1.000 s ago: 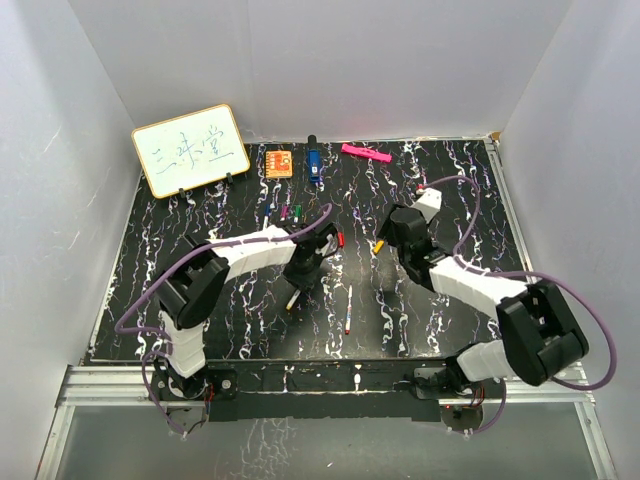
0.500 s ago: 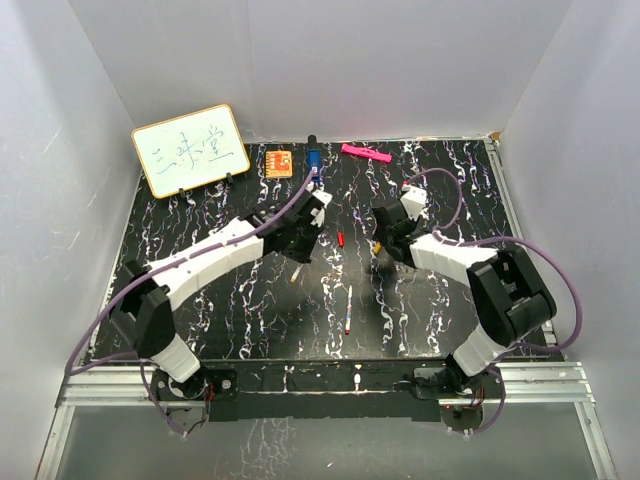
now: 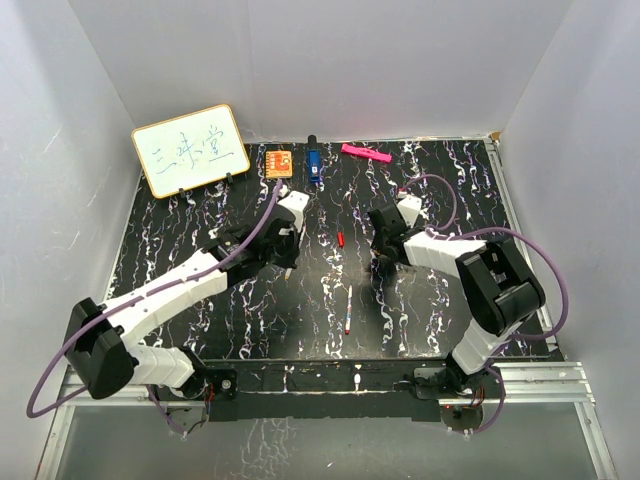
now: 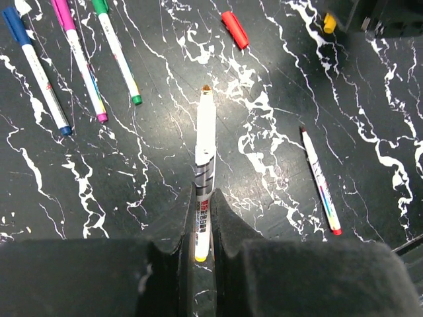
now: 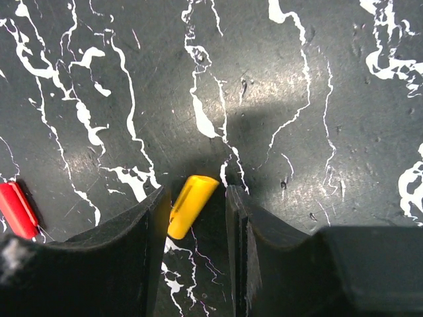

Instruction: Insert the pens into the pen caps

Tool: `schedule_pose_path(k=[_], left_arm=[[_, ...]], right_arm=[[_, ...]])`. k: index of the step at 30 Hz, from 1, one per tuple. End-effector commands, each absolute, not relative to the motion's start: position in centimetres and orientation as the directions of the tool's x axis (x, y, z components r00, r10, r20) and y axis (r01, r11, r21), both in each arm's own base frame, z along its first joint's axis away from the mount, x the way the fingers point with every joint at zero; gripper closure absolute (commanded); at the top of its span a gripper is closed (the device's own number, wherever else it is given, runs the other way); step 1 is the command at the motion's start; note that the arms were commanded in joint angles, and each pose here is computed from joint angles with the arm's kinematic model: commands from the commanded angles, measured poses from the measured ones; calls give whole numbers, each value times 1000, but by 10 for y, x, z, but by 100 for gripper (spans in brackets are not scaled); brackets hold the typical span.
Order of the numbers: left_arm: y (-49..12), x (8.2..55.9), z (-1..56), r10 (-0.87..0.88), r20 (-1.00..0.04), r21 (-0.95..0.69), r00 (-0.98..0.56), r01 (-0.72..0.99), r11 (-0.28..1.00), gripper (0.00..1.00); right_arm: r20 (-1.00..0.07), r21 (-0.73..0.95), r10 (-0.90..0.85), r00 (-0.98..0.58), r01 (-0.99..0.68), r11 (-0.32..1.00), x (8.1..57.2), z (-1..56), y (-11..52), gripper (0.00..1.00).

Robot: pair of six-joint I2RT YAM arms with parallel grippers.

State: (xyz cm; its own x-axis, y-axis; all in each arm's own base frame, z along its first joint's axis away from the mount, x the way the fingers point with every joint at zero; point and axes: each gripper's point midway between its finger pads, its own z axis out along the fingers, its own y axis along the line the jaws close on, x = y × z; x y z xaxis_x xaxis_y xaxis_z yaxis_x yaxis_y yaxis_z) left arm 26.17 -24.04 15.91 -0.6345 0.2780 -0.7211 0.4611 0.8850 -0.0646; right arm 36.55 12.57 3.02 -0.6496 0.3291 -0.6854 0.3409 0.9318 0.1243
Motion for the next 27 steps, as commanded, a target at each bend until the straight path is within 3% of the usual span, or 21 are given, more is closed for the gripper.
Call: schedule_pose_path(k=[1,22,27], left_arm=[[-242,274,180,190,-802,-95,-566,435,895,100],[-251,282,175,165,-819,-111,-549,435,894,100],[-253,285,176,165,-823,-108,-543,434,894,100]], right_arm=[[-700,189,364,-614,331,924,382,46,139,63],[-664,125,325,-674,328,936,374,28,141,67],[-630,94,299,-716,312,945,372,9,144,71]])
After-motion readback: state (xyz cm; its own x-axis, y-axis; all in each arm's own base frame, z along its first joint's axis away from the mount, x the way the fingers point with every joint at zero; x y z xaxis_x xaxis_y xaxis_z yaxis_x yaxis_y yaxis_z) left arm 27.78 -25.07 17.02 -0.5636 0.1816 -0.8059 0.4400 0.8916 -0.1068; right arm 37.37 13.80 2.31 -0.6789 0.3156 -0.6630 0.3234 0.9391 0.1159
